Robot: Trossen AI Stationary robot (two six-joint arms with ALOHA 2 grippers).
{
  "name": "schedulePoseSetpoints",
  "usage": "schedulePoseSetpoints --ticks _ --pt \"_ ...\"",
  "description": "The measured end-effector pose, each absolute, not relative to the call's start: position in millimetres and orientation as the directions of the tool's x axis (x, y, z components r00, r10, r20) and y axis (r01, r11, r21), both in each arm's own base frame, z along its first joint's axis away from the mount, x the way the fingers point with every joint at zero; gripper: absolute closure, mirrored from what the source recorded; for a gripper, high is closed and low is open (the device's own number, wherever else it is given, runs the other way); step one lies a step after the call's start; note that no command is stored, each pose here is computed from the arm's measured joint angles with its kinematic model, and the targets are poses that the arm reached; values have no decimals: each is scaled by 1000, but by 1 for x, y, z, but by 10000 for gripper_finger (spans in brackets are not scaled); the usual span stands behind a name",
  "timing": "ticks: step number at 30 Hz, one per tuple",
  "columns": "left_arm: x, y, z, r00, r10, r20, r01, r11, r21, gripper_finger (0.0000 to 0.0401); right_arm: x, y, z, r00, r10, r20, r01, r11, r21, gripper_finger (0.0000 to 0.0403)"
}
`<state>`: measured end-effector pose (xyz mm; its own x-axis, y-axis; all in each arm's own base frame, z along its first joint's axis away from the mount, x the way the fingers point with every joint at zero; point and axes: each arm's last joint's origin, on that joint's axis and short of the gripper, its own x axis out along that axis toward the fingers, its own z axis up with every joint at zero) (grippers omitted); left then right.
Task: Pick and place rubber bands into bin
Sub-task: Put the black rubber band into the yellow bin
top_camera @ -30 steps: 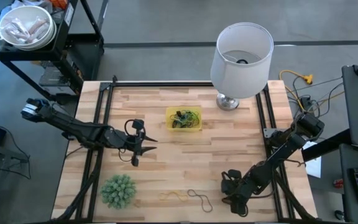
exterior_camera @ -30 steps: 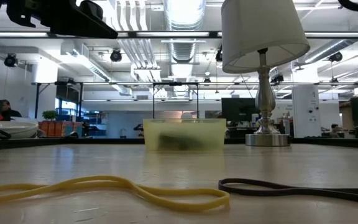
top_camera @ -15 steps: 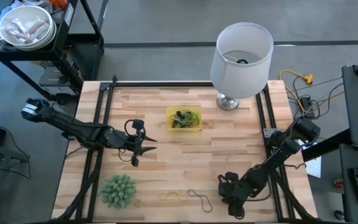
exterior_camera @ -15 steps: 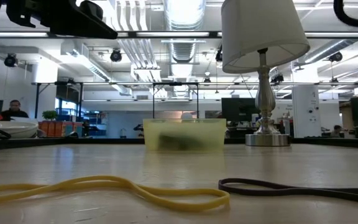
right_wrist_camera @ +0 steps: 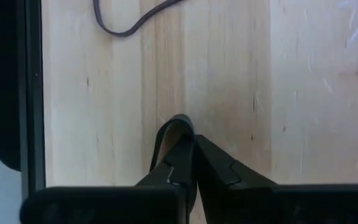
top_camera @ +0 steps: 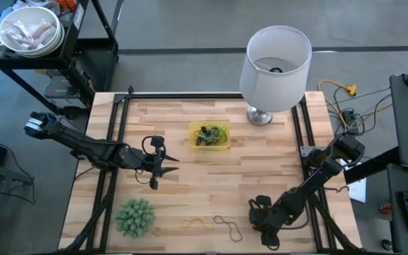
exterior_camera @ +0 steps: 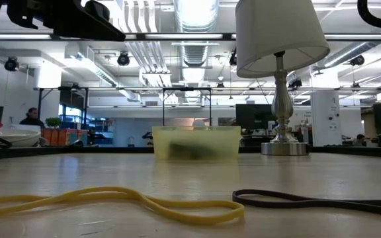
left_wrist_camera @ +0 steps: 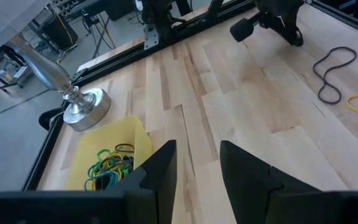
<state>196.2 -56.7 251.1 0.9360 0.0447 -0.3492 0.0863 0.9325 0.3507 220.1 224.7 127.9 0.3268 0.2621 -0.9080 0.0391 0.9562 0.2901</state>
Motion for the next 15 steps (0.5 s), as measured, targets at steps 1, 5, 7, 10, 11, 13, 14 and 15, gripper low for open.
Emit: schedulePoseSetpoints --ticks 1,5,7,10,11,13,14,15 --pt "196 -57 251 936 45 -349 86 933 351 294 220 225 128 331 258 -908 34 958 284 394" --pt "196 -57 251 936 45 -349 86 933 349 294 223 225 132 369 229 -901 -28 971 235 394" --pt "196 -57 251 936 45 -349 86 933 349 294 228 226 138 415 209 -886 -82 978 192 394" --pt "196 -57 251 936 45 -349 86 933 349 294 237 225 148 494 148 -857 -155 985 81 394" --pt "196 -57 251 936 45 -349 85 933 349 294 241 224 151 521 115 -846 -175 984 26 394" --pt "196 -57 251 936 45 -349 85 934 348 294 249 223 160 596 36 -802 -193 976 -100 394" --pt "196 -57 251 936 45 -349 86 933 348 294 252 223 164 630 -3 -777 -197 967 -163 394" --pt "196 -57 251 936 45 -349 85 933 348 294 256 222 168 662 -48 -748 -196 952 -234 394"
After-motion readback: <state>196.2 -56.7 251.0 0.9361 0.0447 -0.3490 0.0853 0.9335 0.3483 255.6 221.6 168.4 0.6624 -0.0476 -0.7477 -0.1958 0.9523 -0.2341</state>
